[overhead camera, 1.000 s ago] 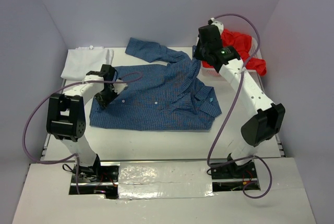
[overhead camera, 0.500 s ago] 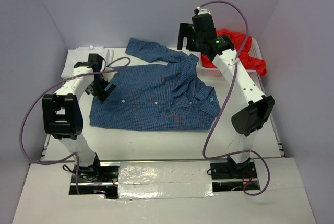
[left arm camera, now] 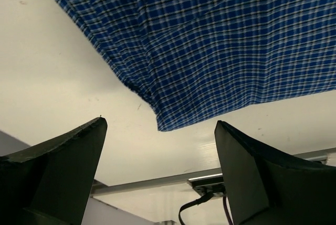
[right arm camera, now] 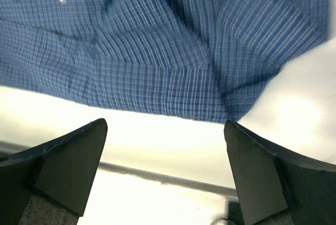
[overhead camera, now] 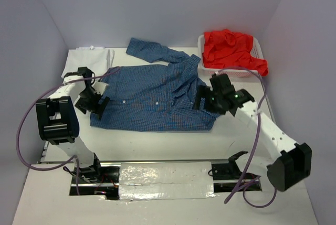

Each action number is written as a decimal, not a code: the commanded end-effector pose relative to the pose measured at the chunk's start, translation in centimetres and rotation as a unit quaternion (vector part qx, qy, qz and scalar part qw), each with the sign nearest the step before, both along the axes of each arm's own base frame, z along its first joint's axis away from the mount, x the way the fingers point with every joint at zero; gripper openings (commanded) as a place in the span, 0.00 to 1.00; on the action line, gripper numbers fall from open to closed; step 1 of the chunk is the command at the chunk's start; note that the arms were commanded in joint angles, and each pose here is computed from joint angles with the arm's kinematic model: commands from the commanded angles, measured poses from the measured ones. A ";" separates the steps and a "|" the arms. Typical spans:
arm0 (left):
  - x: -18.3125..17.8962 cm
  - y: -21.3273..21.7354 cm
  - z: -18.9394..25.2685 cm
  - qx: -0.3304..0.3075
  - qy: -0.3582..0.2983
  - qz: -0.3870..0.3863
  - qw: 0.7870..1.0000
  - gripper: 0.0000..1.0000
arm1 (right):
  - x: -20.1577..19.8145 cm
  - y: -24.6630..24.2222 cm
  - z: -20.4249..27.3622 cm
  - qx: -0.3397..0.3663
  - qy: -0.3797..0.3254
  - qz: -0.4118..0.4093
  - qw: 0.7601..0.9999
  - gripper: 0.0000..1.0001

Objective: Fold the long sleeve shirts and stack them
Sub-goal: Fold the shirt

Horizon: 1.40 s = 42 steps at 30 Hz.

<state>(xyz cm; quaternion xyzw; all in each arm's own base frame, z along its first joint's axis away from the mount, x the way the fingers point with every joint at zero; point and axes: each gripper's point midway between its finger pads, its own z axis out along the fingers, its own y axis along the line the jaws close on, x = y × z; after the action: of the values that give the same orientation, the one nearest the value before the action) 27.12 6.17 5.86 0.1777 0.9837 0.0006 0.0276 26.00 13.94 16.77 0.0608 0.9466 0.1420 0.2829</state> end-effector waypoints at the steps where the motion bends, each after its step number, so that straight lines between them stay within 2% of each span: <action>1: 0.2 -1.2 -0.3 -0.035 -0.007 0.003 0.999 0.98 | -1.7 0.5 -3.2 0.097 0.040 -0.058 0.993 1.00; 3: 0.2 -1.6 -1.1 -0.048 0.002 -0.001 0.999 0.99 | -1.7 -0.1 -4.1 0.126 0.037 -0.080 0.988 1.00; 8: -0.3 -1.6 -2.7 -0.048 0.020 -0.002 0.999 0.99 | -3.0 -1.7 -9.4 0.114 0.077 -0.126 0.982 0.99; 11: -1.0 -1.9 -3.2 -0.057 0.049 -0.002 0.997 0.93 | -2.7 -1.4 -10.9 0.123 0.081 -0.136 0.980 0.95; 12: -1.0 -1.9 -3.4 -0.058 0.056 -0.003 0.997 0.91 | -2.1 -1.5 -11.0 0.125 0.071 -0.142 0.979 0.88; 13: -0.9 -1.8 -3.7 -0.057 0.060 -0.001 0.997 0.84 | -2.1 -1.4 -11.6 0.126 0.075 -0.147 0.978 0.79; 14: -0.7 -1.8 -3.6 -0.058 0.057 -0.001 0.997 0.81 | -2.2 -1.5 -11.9 0.122 0.080 -0.148 0.978 0.79; 15: -0.5 -1.9 -3.8 -0.060 0.060 0.001 0.996 0.76 | -2.0 -1.5 -12.2 0.125 0.081 -0.153 0.977 0.68; 16: 0.1 -2.0 -3.7 -0.062 0.054 0.003 0.997 0.72 | -2.4 -1.5 -12.7 0.125 0.087 -0.153 0.976 0.62; 17: 0.3 -2.1 -3.8 -0.067 0.051 0.007 0.996 0.60 | -2.4 -1.4 -13.2 0.126 0.093 -0.155 0.975 0.54; 18: 0.2 -2.4 -3.9 -0.075 0.050 0.013 0.996 0.55 | -2.1 -1.3 -13.3 0.132 0.088 -0.154 0.975 0.42; 20: -0.1 -3.3 -3.9 -0.096 0.050 0.015 0.994 0.42 | -2.3 -1.3 -14.1 0.129 0.094 -0.154 0.975 0.31; 21: -0.2 -3.5 -3.5 -0.099 0.043 0.012 0.994 0.37 | -2.1 -1.2 -14.2 0.132 0.091 -0.154 0.975 0.20; 22: -0.8 -3.7 -3.8 -0.103 0.045 0.011 0.994 0.32 | -2.2 -1.1 -14.3 0.137 0.093 -0.151 0.975 0.15; 23: -1.1 -3.7 -3.8 -0.103 0.042 0.010 0.994 0.14 | -2.2 -1.0 -14.5 0.137 0.096 -0.147 0.975 0.06; 24: -1.6 -3.7 -3.7 -0.102 0.036 0.009 0.994 0.00 | -2.1 -1.1 -14.5 0.135 0.096 -0.144 0.976 0.00; 28: -3.1 -3.4 -3.5 -0.084 0.031 0.000 0.996 0.00 | -2.2 -1.8 -14.3 0.115 0.100 -0.139 0.978 0.00; 31: -4.6 -2.1 -3.3 -0.048 0.030 -0.009 0.998 0.00 | -2.6 -2.8 -13.2 0.106 0.090 -0.147 0.979 0.00; 36: -7.4 0.5 -2.8 0.033 0.034 -0.028 0.998 0.00 | -5.5 -3.8 -12.6 0.100 0.095 -0.158 0.978 0.00; 40: -8.7 1.2 -2.3 0.057 0.038 -0.040 0.997 0.00 | -8.1 -3.4 -12.7 0.115 0.108 -0.163 0.974 0.00; 41: -8.8 1.1 -2.3 0.053 0.041 -0.046 0.997 0.05 | -8.6 -3.4 -12.8 0.114 0.114 -0.166 0.973 0.00; 42: -9.0 0.8 -2.0 0.044 0.048 -0.049 0.997 0.16 | -9.0 -3.1 -12.6 0.117 0.114 -0.164 0.973 0.04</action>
<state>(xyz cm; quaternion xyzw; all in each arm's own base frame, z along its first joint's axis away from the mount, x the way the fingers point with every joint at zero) 18.91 5.32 2.89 0.2050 0.9787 -0.0021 -0.0034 19.39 11.63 5.21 0.2440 0.9193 0.2269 0.2097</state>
